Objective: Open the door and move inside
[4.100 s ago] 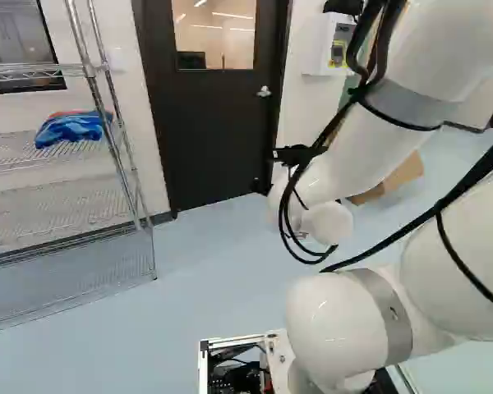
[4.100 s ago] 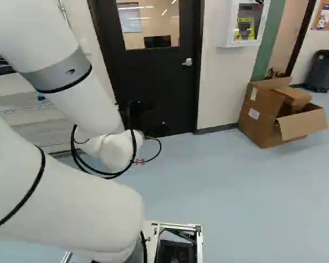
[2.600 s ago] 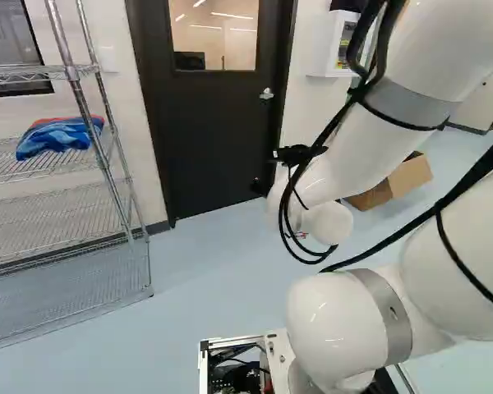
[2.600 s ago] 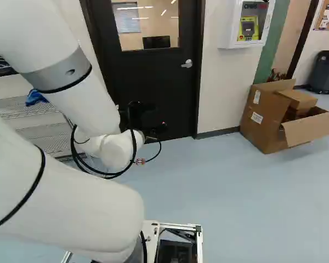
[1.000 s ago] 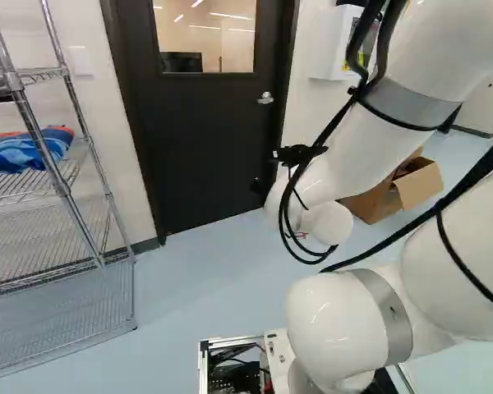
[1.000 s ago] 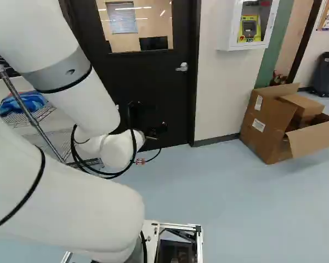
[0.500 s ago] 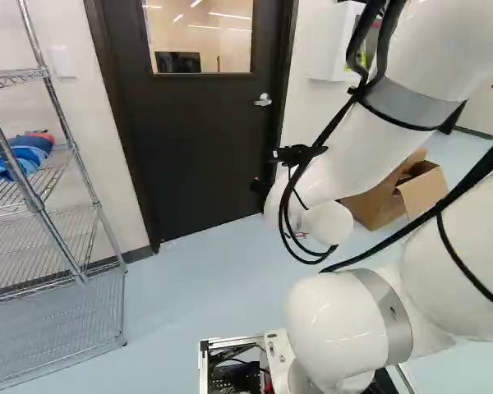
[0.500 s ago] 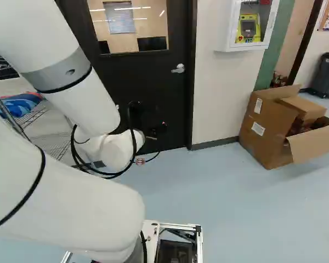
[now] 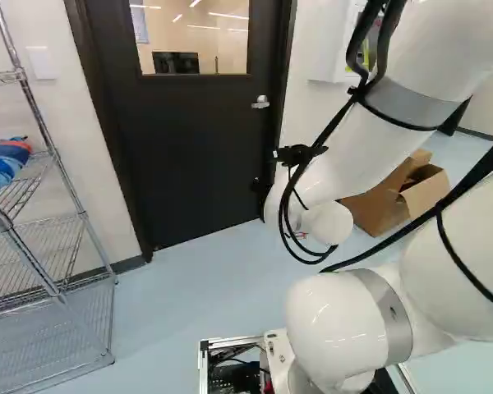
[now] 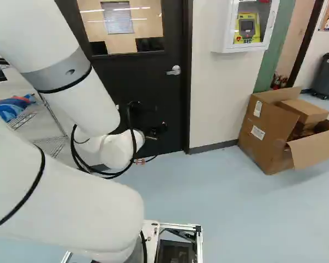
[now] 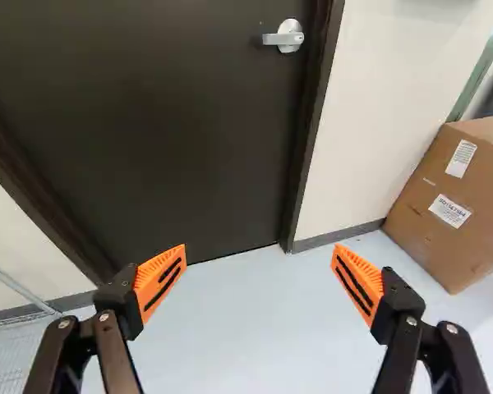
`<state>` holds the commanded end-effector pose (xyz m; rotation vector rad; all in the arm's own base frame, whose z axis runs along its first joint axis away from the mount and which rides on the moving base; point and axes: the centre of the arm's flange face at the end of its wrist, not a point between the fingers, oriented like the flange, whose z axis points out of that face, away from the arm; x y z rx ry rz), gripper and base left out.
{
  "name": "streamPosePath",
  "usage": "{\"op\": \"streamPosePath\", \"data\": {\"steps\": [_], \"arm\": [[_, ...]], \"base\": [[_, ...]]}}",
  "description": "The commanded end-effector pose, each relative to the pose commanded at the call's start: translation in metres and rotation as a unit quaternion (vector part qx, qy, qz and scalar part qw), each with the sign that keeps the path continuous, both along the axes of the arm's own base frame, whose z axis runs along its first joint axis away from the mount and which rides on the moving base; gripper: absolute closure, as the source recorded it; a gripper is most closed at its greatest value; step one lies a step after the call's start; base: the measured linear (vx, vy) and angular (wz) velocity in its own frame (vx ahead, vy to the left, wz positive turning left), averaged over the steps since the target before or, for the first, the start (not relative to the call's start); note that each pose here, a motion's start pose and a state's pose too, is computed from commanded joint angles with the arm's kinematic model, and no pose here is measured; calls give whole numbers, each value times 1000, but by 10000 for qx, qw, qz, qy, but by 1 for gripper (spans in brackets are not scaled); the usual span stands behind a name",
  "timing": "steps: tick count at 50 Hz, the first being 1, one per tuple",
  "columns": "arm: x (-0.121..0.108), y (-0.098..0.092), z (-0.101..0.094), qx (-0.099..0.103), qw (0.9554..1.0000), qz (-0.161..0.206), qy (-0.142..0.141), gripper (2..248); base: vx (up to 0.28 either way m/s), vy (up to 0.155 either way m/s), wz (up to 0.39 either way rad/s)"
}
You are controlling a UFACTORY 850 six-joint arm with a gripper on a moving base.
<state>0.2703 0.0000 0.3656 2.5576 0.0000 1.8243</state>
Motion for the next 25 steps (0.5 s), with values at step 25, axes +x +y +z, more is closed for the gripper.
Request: {"op": "streamPosePath", "data": {"steps": [25], "arm": [[0, 0, 0, 0, 10000, 0, 0, 3]], "base": [[131, -30, 151]]}}
